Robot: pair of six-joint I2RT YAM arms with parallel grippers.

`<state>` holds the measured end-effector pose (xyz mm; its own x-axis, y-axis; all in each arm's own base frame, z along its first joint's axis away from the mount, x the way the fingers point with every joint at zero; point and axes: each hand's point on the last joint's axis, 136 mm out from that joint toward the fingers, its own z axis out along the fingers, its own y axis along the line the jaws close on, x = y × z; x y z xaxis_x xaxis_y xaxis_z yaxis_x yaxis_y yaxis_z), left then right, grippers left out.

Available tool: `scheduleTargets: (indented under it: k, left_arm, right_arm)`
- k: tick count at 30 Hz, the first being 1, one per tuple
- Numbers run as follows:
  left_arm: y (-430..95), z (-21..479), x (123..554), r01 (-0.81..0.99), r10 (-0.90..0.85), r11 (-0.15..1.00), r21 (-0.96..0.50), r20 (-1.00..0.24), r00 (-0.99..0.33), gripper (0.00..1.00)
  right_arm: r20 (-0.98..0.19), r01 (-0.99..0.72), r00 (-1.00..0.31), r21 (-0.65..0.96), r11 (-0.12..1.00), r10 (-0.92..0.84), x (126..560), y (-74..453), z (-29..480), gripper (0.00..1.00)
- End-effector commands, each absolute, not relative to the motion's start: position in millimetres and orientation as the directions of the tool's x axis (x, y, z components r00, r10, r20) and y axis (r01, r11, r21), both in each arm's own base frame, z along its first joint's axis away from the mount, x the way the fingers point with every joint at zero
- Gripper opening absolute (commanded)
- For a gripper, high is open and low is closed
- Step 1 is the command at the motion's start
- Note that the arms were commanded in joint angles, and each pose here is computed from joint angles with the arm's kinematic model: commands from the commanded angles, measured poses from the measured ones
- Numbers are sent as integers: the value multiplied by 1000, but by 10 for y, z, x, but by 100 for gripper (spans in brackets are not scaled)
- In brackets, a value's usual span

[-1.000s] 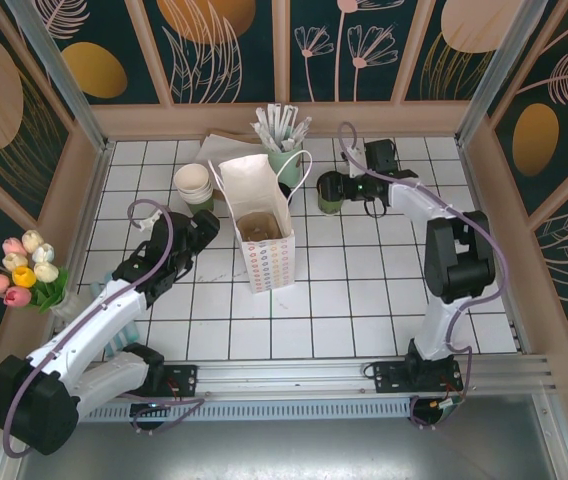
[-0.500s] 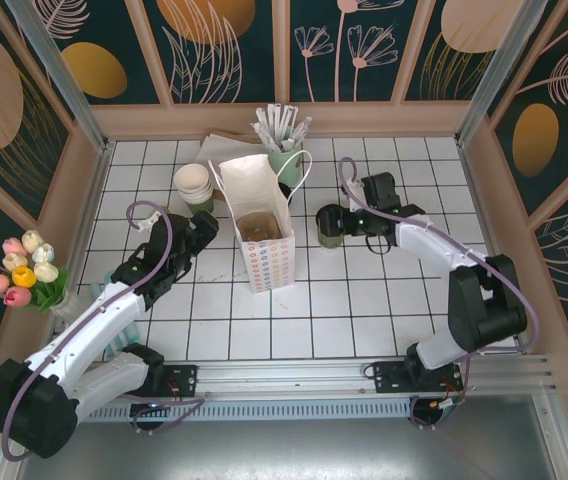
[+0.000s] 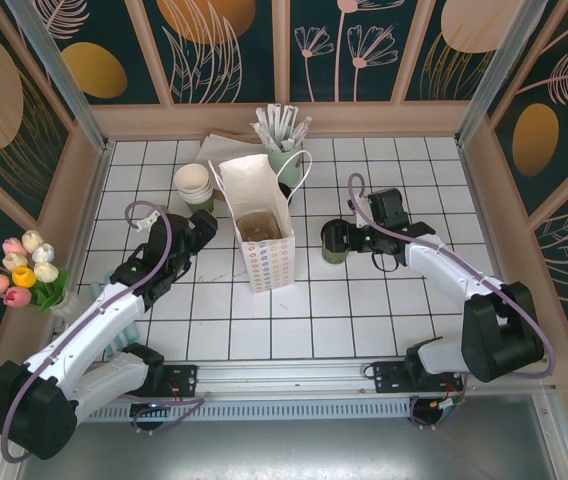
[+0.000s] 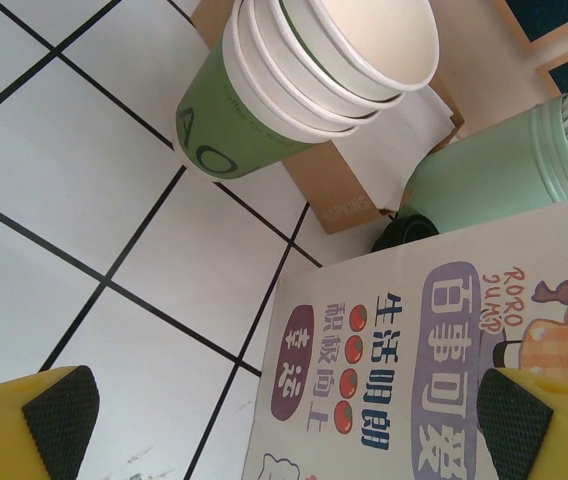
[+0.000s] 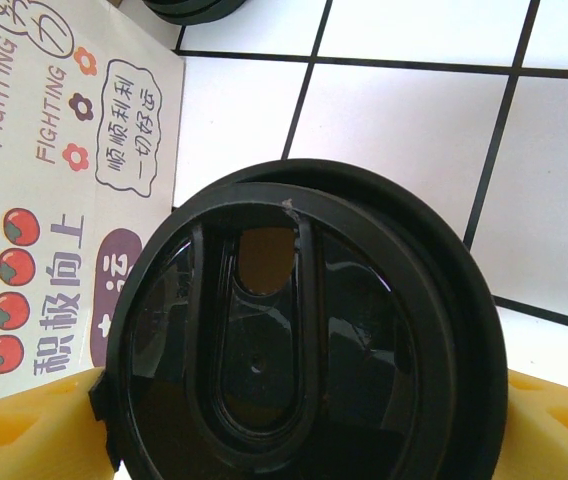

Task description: Pack the takeout coffee

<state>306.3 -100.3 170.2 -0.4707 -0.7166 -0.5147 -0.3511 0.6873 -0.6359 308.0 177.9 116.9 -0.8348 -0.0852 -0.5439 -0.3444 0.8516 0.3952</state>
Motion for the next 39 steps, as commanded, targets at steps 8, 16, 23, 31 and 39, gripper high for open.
scheduleTargets:
  k: [8,16,23,31,39]
  left_arm:
    - [-1014,1716,3104,-336,-713,691,-640,-529,-460,99]
    - [-1035,1639,3107,-341,-707,697,-632,-524,-475,99]
    - [-1019,1654,3114,-331,-700,705,-627,-540,-468,99]
    - [-1011,1628,3104,-334,-695,710,-620,-543,-471,98]
    - [-1013,1593,3107,-336,-689,716,-611,-545,-478,98]
  right_arm:
    - [-512,-311,-854,356,881,-94,3025,1694,1217,99]
    - [-438,-196,-899,353,915,-24,3044,1616,1361,99]
    - [-292,-45,-955,315,948,52,3062,1532,1372,99]
    - [-153,-15,-988,295,956,32,3028,1629,1542,99]
    - [-55,-14,-998,138,990,-6,2988,1584,1529,99]
